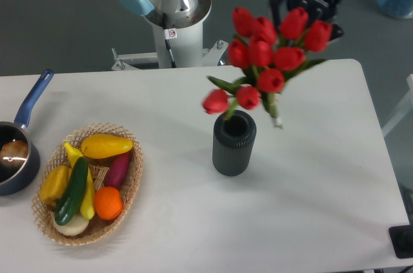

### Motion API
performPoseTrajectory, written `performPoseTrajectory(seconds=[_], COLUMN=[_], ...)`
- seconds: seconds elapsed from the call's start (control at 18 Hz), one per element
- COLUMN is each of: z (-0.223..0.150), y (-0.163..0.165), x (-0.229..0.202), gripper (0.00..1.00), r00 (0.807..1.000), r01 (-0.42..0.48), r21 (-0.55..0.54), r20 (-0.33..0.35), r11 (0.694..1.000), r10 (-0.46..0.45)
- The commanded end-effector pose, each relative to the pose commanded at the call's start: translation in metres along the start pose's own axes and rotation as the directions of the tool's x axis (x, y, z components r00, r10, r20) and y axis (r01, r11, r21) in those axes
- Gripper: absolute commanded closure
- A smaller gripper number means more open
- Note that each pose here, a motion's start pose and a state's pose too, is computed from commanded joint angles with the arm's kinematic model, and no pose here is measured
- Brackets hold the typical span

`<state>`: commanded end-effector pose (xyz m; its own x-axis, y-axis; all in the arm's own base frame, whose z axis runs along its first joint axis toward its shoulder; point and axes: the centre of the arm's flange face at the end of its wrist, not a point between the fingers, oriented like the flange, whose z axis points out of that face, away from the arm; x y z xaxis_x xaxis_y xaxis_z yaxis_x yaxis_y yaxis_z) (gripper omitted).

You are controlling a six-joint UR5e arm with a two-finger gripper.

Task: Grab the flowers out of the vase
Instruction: 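Carry the tulips away from the vase and lower them toward the table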

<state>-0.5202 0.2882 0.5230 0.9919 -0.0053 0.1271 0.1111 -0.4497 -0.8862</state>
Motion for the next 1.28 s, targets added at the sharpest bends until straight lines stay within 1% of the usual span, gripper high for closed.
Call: performPoseTrajectory(seconds=[0.17, 0.28, 0.33, 0.44, 0.56, 0.61, 0.72, 0.78, 0.83, 0.94, 1.0, 1.06, 1.11, 1.17, 1.22, 1.28], z=[0.011, 0.032, 0.043, 0.058, 0.078, 0.09, 0.109, 0.122, 0.129, 0.136, 0.138, 0.138, 0.14, 0.15, 0.157, 0.159], y=[0.014, 0.025, 0.027, 0.028, 0.024, 0.026, 0.034, 0.035, 0.036, 0.042, 0.045, 0.046, 0.048, 0.047, 0.046, 0.048], x=[-0.03, -0.043, -0.045, -0.044, -0.04, -0.041, -0.045, -0.047, -0.051, -0.06, -0.063, -0.065, -0.066, -0.063, -0.061, -0.062], gripper=[1.0, 1.0, 1.0, 1.0, 1.0, 1.0, 1.0, 1.0, 1.0, 1.0, 1.0, 1.0, 1.0, 1.0, 1.0, 1.0], r00=[0.999, 0.996, 0.993, 0.98, 0.967, 0.964, 0.957, 0.954, 0.952, 0.955, 0.956, 0.956, 0.953, 0.948, 0.946, 0.946], r01=[-0.023, -0.073, -0.106, -0.161, -0.214, -0.221, -0.233, -0.243, -0.246, -0.242, -0.236, -0.225, -0.221, -0.231, -0.238, -0.237], r21=[-0.092, -0.162, -0.206, -0.324, -0.422, -0.467, -0.561, -0.588, -0.601, -0.609, -0.621, -0.649, -0.687, -0.713, -0.726, -0.728], r20=[0.02, 0.029, 0.036, 0.06, 0.04, 0.028, 0.012, 0.0, -0.005, -0.01, -0.009, -0.002, -0.001, -0.012, -0.021, -0.024], r11=[0.996, 0.984, 0.973, 0.932, 0.881, 0.856, 0.795, 0.772, 0.76, 0.755, 0.747, 0.727, 0.692, 0.662, 0.646, 0.643], r10=[0.025, 0.079, 0.115, 0.19, 0.253, 0.265, 0.289, 0.301, 0.305, 0.297, 0.294, 0.294, 0.304, 0.318, 0.325, 0.322])
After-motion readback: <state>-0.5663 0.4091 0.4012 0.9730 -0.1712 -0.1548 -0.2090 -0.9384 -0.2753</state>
